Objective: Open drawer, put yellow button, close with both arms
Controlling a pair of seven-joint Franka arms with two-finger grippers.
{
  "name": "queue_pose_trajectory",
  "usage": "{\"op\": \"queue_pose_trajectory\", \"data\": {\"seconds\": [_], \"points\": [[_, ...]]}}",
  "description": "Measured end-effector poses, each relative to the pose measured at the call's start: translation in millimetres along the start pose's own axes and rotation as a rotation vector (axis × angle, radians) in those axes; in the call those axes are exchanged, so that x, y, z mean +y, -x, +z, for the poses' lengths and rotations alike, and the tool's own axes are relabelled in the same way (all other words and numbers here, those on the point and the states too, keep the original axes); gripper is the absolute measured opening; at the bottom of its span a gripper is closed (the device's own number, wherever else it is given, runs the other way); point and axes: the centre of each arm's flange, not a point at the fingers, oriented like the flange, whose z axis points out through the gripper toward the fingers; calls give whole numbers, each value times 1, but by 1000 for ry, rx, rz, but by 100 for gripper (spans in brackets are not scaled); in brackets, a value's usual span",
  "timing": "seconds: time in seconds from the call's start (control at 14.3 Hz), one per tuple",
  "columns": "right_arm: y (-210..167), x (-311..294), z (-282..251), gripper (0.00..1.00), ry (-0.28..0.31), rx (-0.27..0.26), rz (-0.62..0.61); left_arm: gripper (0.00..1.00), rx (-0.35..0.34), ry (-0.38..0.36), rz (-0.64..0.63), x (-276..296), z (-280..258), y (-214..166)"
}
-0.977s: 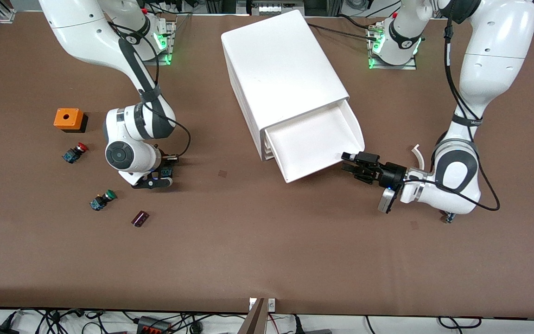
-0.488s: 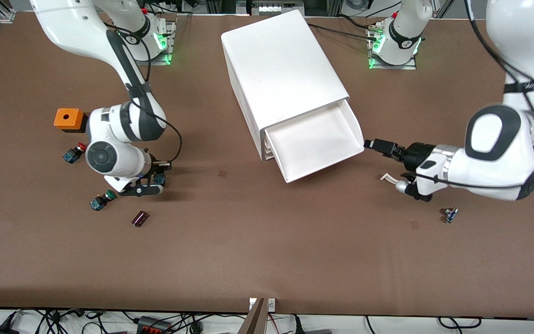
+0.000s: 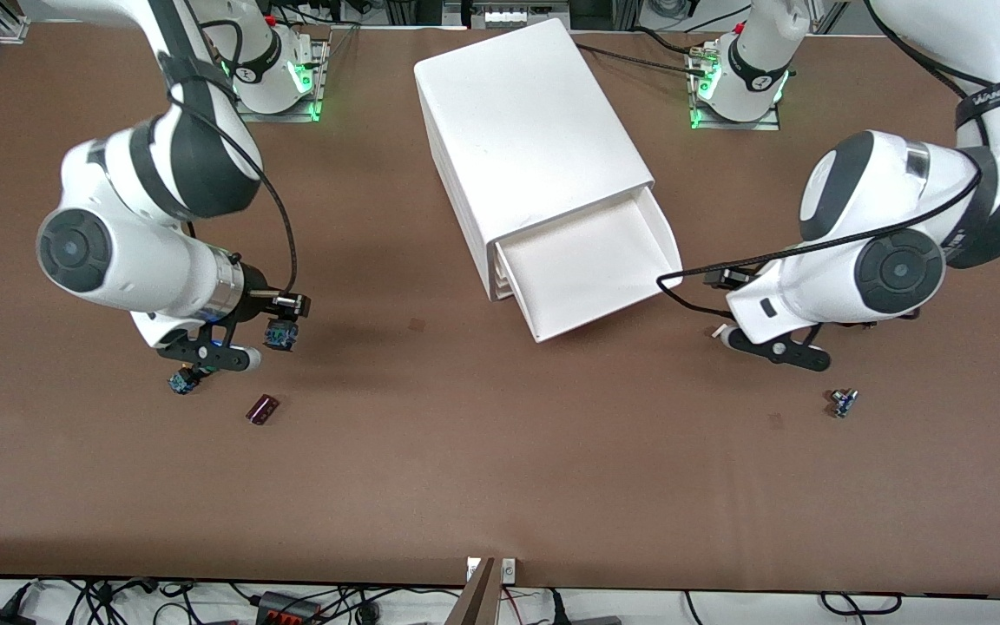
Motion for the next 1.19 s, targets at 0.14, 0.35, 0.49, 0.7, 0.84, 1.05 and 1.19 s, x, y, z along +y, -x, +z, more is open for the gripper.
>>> {"op": "queue_pose_trajectory", "data": {"seconds": [0.14, 0.35, 0.49, 0.7, 0.84, 1.05, 1.19], "points": [[15, -27, -16, 42, -45, -1, 108, 100, 43, 8, -93, -31, -15, -5], [46, -81, -27, 42, -95, -2, 286, 100, 98, 21, -162, -55, -40, -2], [66, -118, -35, 42, -163, -23, 409, 100, 132, 25, -181, -61, -61, 10], [90, -168, -37, 42, -266, -16, 532, 100, 221, 26, -197, -68, -71, 41], [106, -201, -25, 42, -336, 2, 601, 100, 246, 22, -211, -73, -59, 73], [134, -249, 15, 42, -402, 2, 685, 100, 275, 19, -231, -80, -68, 115], [150, -274, 47, 42, -419, -6, 731, 100, 290, 19, -248, -88, -85, 131]]}}
